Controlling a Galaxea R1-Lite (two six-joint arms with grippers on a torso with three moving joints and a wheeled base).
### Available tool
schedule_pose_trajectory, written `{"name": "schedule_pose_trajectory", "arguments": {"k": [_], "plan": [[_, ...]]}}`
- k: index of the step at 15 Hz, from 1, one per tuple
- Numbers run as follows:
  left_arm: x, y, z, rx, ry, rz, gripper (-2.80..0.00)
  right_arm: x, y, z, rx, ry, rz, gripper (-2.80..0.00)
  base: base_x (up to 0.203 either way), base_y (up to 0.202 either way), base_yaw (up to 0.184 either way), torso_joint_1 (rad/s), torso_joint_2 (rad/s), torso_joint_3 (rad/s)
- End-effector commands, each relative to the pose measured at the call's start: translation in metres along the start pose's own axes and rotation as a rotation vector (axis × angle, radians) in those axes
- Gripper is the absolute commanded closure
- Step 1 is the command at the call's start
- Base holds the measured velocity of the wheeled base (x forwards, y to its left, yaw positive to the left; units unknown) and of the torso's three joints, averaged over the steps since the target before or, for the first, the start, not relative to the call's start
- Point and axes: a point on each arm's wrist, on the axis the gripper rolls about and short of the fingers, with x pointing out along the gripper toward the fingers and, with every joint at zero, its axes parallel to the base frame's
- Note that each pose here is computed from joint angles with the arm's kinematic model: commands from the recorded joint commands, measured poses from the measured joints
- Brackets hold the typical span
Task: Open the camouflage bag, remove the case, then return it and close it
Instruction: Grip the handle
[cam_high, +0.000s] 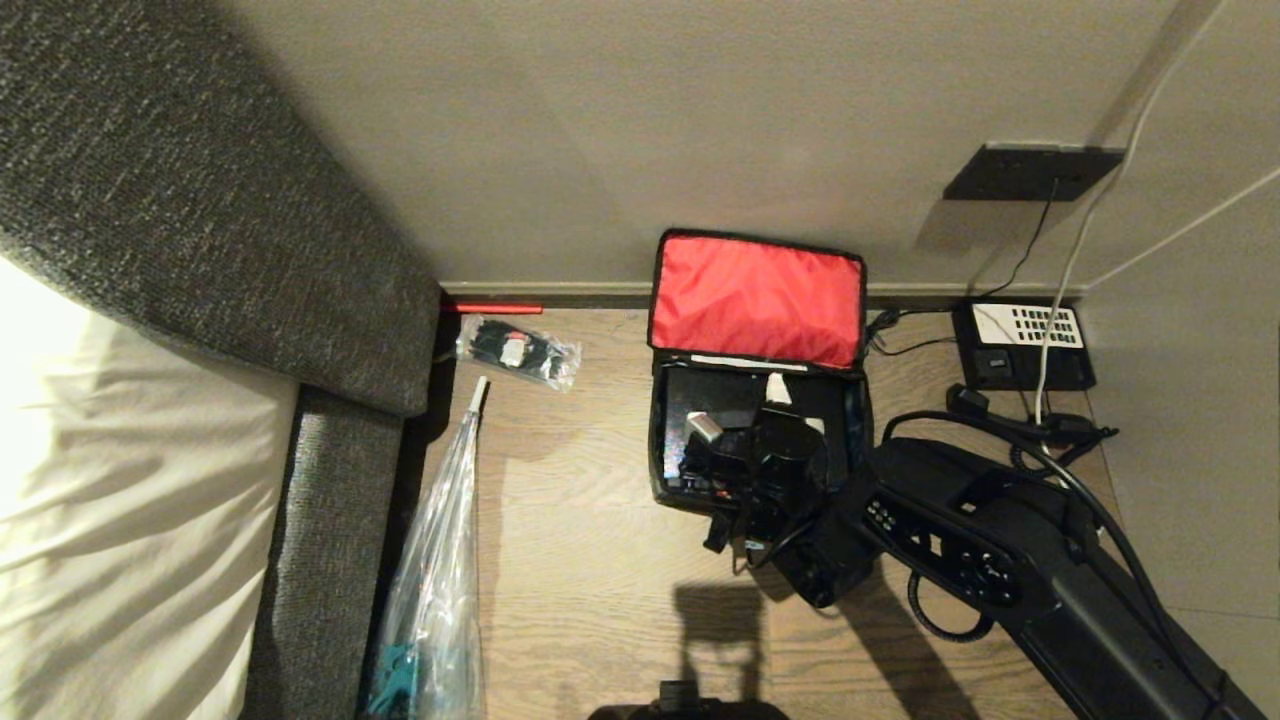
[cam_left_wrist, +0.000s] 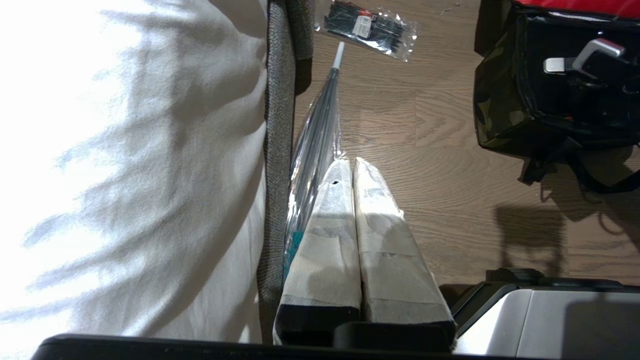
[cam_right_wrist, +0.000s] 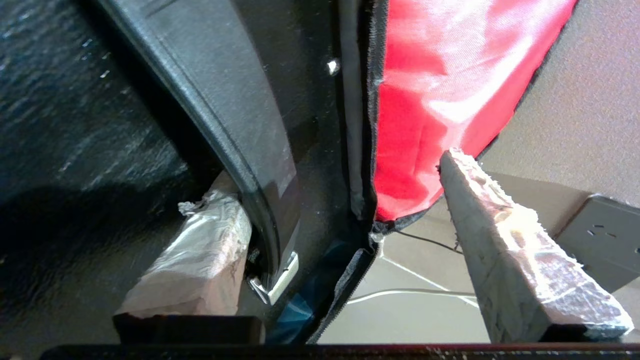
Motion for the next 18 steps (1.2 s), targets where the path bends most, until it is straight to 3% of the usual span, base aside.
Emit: {"name": "schedule_pose_trajectory", "arguments": {"k": [1, 5, 6, 12, 18], "plan": [[0.000, 0.000, 0.000, 0.000, -0.001, 0.000, 0.00, 0.002, 0.000, 0.001, 0.007, -0.001, -0.014, -2.80, 0.000, 0.000, 0.000, 0.000, 0.00, 0.000], [0.000, 0.000, 0.000, 0.000, -0.001, 0.000, 0.00, 0.001, 0.003, 0.001, 0.001, -0.002, -0.008, -2.80, 0.000, 0.000, 0.000, 0.000, 0.00, 0.000], [0.000, 0.000, 0.000, 0.000, -0.001, 0.000, 0.00, 0.001, 0.004, 0.000, -0.001, -0.002, -0.003, 0.00, 0.000, 0.000, 0.000, 0.000, 0.00, 0.000], [0.000, 0.000, 0.000, 0.000, -0.001, 0.000, 0.00, -0.002, 0.008, -0.002, 0.005, 0.003, 0.008, 0.00, 0.000, 0.000, 0.000, 0.000, 0.00, 0.000], [0.000, 0.000, 0.000, 0.000, -0.001, 0.000, 0.00, -0.003, -0.008, -0.002, 0.037, 0.002, -0.029, 0.00, 0.000, 0.000, 0.000, 0.000, 0.00, 0.000]]}}
